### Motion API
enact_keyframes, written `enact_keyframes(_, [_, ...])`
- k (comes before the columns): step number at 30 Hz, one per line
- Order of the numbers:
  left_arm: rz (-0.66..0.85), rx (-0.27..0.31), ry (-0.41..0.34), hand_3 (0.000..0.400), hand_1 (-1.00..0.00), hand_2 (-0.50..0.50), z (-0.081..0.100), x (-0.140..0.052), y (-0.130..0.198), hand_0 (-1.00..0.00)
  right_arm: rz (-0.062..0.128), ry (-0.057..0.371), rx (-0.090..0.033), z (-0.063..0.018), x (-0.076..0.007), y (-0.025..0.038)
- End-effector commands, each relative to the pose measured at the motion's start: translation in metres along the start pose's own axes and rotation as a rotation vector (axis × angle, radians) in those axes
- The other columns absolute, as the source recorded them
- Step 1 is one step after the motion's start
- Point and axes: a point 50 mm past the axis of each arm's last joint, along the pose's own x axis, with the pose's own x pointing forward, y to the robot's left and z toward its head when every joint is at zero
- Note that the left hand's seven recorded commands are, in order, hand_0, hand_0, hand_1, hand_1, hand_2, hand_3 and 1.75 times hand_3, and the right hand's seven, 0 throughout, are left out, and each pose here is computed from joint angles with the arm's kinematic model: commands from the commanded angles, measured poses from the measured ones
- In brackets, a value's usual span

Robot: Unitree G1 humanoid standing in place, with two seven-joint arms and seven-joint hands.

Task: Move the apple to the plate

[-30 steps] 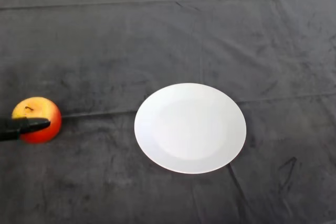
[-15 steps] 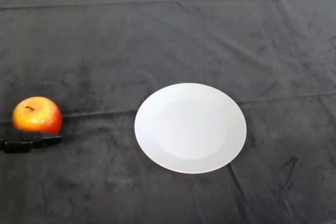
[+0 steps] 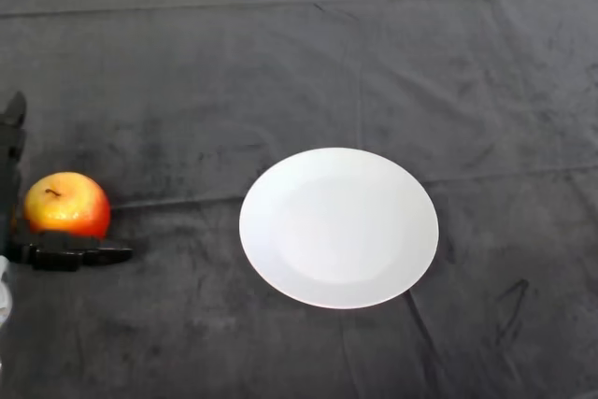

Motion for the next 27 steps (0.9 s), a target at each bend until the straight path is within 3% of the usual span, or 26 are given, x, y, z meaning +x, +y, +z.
enact_keyframes(1, [-0.007, 0.023, 0.012, 0.000, 0.00, 0.00, 0.004, 0.010, 0.003, 0.00, 0.002, 0.028, -0.028, -0.0127, 0.0020, 0.0008])
enact_keyframes(20, [-0.062, 0.033, 0.071, 0.000, 0.00, 0.00, -0.009, 0.013, -0.010, 0.00, 0.001, 0.029, -0.029, -0.0125, 0.0020, 0.0007])
enact_keyframes(21, [-0.064, 0.036, 0.074, 0.035, 0.00, -0.04, -0.010, 0.013, -0.010, -0.09, 0.001, 0.029, -0.029, -0.0125, 0.0020, 0.0007])
enact_keyframes(22, [-0.066, 0.040, 0.076, 0.265, -0.53, -0.07, -0.011, 0.013, -0.010, -0.66, 0.001, 0.029, -0.029, -0.0125, 0.0020, 0.0007])
enact_keyframes(23, [-0.068, 0.044, 0.078, 0.400, -1.00, 0.00, -0.011, 0.013, -0.010, -1.00, 0.001, 0.029, -0.029, -0.0125, 0.0020, 0.0007])
enact_keyframes(27, [-0.071, 0.065, 0.081, 0.400, -1.00, 0.00, -0.012, 0.013, -0.009, -1.00, 0.001, 0.030, -0.029, -0.0125, 0.0020, 0.0007])
